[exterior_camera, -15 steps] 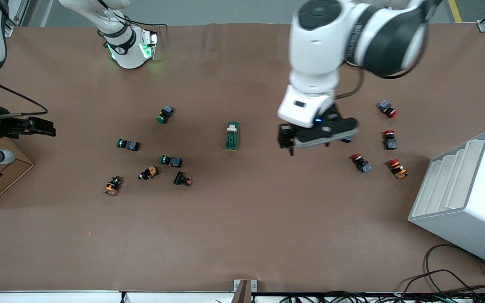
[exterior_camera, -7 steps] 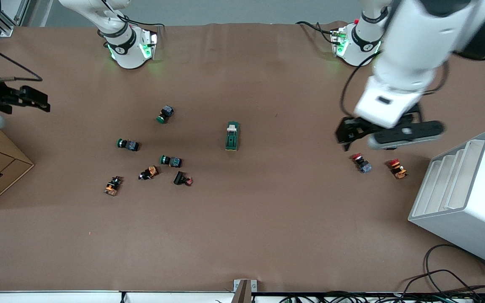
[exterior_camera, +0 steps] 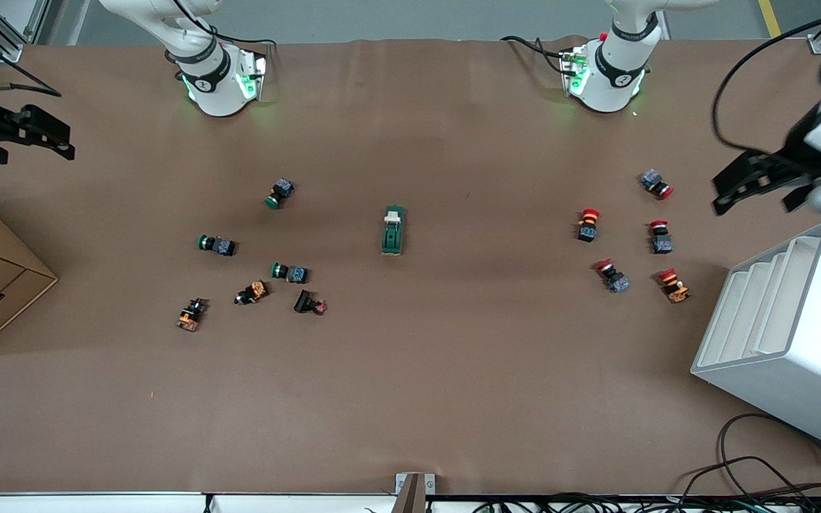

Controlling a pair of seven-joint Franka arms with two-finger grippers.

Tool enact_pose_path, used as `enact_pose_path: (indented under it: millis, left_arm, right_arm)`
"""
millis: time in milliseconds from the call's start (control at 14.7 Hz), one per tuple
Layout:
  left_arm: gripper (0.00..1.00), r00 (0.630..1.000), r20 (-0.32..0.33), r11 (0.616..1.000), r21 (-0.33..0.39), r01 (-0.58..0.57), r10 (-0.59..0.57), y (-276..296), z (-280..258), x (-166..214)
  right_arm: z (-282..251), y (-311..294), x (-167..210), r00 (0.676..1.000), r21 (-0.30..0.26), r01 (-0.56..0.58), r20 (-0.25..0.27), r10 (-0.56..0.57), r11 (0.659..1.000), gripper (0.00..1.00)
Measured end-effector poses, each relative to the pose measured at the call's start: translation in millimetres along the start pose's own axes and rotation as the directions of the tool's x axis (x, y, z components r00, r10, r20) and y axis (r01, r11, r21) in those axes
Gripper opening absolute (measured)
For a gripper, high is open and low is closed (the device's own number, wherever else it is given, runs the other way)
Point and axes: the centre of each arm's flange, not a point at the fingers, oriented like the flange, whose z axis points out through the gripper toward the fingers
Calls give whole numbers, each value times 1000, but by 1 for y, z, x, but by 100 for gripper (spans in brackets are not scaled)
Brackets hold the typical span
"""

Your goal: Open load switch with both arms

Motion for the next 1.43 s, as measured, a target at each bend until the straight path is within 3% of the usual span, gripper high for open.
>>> enact_pose_path:
  millis: [408, 817, 1429]
  left_arm:
    - [100, 994, 104, 1000, 16, -16, 14, -34, -15, -34]
    - [100, 992, 126, 1000, 22, -6, 3, -40, -16, -57]
    - [100, 988, 140, 998, -7, -63, 63, -7, -6, -65]
  right_arm:
    - [-17, 10, -14, 999, 2, -17, -39, 17, 1000, 100]
    - [-16, 16, -15, 999, 63, -27, -40, 29, 998, 100]
    - [-16, 17, -15, 999, 68, -18, -39, 21, 998, 100]
